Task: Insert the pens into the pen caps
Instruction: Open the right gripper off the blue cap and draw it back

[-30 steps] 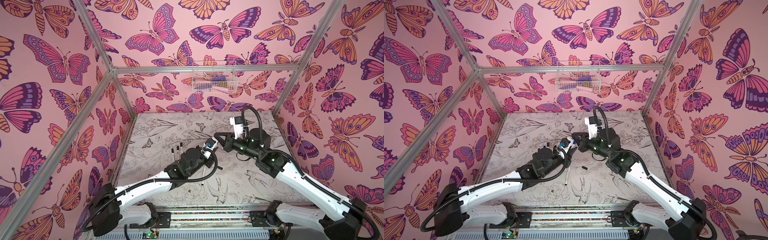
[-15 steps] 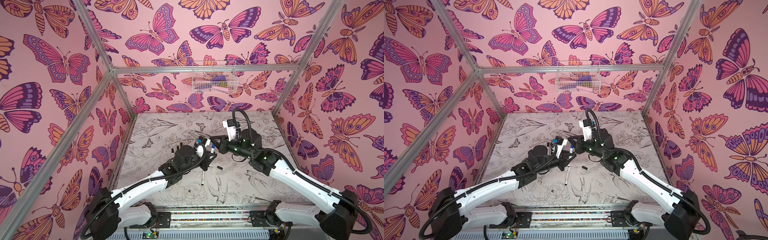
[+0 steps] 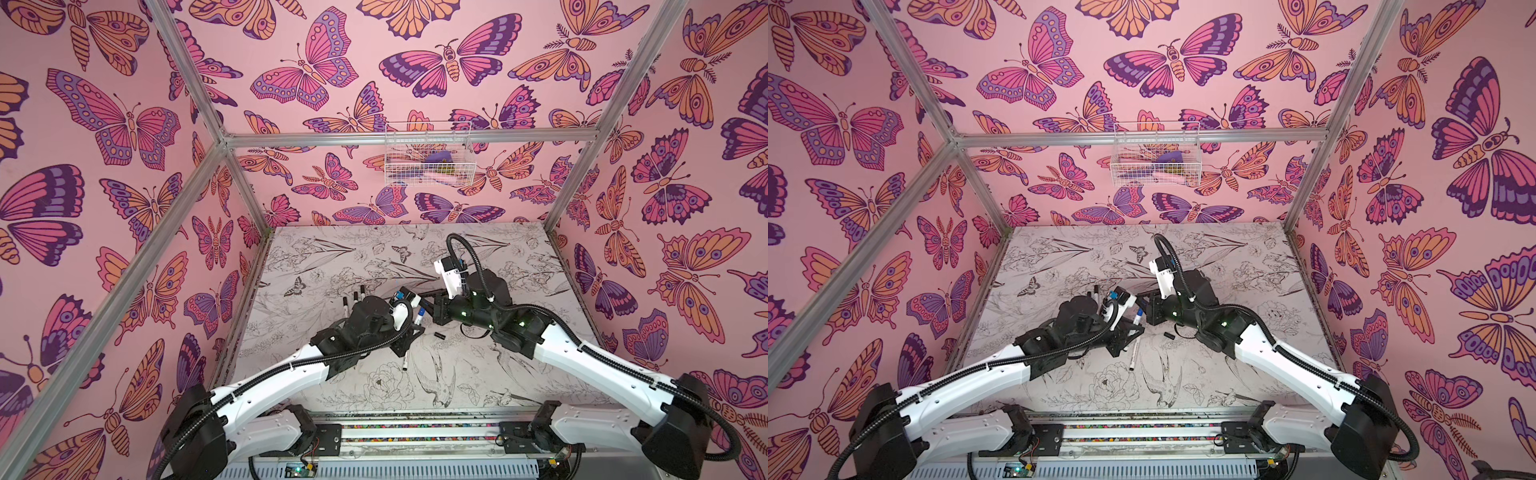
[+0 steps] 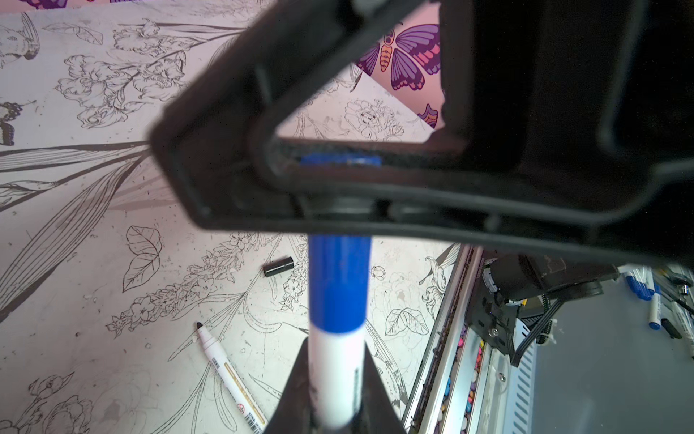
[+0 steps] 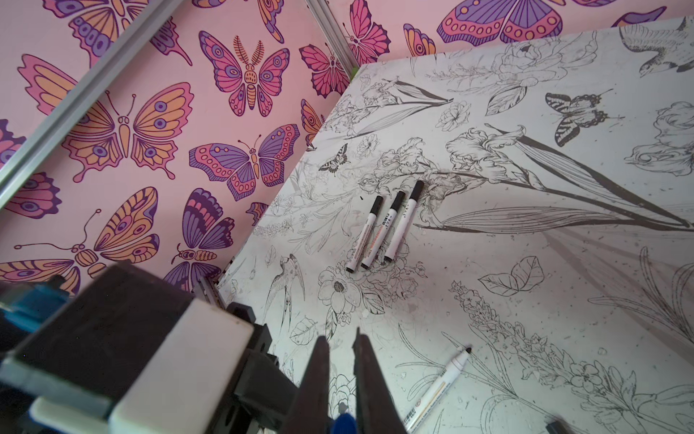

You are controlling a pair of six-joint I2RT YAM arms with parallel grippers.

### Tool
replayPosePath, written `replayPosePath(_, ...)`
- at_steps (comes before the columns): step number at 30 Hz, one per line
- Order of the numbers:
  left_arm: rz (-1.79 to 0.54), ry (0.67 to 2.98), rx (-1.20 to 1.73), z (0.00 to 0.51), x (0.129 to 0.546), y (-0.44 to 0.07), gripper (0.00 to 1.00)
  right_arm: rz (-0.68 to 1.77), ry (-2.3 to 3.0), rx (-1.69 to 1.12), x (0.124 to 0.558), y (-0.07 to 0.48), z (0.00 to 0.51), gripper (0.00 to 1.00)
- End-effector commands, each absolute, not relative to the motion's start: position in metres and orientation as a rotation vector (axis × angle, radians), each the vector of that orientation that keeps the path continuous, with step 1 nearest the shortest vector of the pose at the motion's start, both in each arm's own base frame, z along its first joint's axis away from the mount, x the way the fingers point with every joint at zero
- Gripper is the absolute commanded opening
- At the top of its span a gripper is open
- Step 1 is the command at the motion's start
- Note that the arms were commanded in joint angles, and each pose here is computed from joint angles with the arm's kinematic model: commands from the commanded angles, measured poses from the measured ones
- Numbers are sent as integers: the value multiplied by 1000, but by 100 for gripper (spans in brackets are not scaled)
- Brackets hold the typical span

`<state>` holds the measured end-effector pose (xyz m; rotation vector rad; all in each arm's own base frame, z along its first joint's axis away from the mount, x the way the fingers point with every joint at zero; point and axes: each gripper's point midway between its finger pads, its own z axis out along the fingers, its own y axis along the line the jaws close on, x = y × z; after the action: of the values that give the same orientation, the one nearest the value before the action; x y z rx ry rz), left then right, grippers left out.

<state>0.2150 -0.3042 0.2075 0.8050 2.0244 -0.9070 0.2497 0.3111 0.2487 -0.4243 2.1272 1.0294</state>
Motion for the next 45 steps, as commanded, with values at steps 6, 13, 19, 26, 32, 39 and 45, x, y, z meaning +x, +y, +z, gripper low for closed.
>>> replayPosePath(6,-980,865,447,507,210,-260,0,745,2872,-778,125,262,83,0)
replayPosePath(13,-909,907,344,503,229,-251,0,899,2812,-798,116,277,93,0)
replayPosePath(19,-904,882,345,510,234,-257,0,858,2861,-840,113,274,86,0)
replayPosePath(26,-960,772,357,539,235,-272,0,900,2813,-868,116,282,96,0)
replayPosePath(32,-981,754,376,543,232,-276,0,961,2756,-771,129,279,112,0)
replayPosePath(39,-1039,1049,458,456,233,-286,0,1122,2562,-508,168,264,152,0)
replayPosePath(45,-1090,1363,463,343,234,-294,0,1159,2375,-489,184,269,195,5)
